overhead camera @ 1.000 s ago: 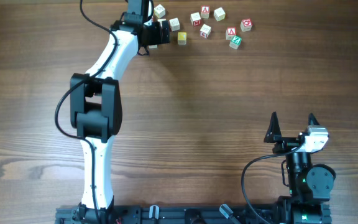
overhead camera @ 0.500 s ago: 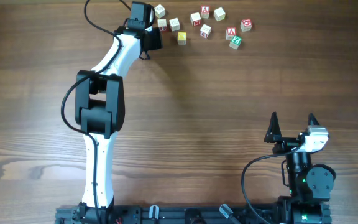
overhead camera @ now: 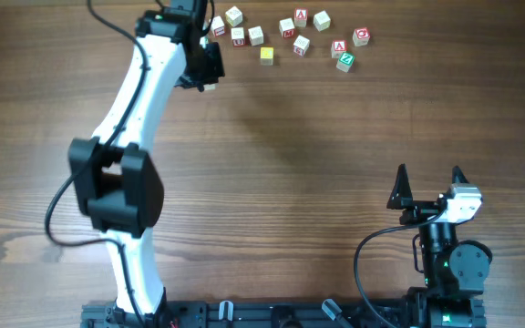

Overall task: Form a circle
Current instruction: 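Reach the left gripper to the green V block and grasp it, then carry the V block toward table center and set it down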

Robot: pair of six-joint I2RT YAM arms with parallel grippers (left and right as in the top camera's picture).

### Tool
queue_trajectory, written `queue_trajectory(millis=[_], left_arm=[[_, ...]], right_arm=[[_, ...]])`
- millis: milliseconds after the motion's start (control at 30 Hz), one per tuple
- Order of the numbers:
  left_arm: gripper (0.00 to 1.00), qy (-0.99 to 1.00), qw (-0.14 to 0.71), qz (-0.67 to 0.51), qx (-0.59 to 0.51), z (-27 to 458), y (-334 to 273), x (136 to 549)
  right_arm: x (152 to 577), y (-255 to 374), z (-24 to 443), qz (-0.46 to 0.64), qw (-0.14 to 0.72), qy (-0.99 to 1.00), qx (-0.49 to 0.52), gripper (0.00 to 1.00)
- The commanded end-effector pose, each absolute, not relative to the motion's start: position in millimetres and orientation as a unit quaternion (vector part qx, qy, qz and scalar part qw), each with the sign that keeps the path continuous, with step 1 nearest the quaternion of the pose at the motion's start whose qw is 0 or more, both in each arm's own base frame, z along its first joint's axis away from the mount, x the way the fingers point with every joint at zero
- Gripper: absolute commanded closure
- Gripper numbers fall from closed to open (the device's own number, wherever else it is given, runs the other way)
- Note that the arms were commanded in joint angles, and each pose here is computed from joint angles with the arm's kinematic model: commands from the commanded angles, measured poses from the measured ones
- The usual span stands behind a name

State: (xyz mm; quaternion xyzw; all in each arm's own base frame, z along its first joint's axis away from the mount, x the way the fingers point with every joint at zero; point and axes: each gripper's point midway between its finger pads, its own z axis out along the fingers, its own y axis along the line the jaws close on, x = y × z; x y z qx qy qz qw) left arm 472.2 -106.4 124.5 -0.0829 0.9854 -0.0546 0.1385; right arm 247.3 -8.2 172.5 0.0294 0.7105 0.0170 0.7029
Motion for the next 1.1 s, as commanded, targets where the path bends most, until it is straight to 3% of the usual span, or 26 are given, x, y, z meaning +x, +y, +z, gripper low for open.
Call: queue_trajectory(millis=[0,267,500,667,833,1067], left_arm=[[0.96,0.986,0.084,-0.032,-0.139,112,-101,443],[0.96,0.985,0.03,0.019,-0.168,39,-119,395],[0.95,0.976,0.048,0.061,-0.204,14,-120,383],[0.96,0.964,0.052,0.025,-0.26,-11,-128,380],[0.96,0.96,0.082,0.007,-0.269,-12,-133,395],[0.89,0.95,0.11,0.113,-0.27,-6,-91,389]], right_arm=[[247,-4,173,0.02,0.704,0.71,0.018,0.0],[247,-4,173,0.02,0.704,0.71,0.018,0.0],[247,-4,173,0.02,0.704,0.71,0.018,0.0],[247,-4,173,0.02,0.704,0.71,0.018,0.0],[247,-4,173,0.02,0.704,0.71,0.018,0.0],[247,-4,173,0.02,0.704,0.71,0.018,0.0]])
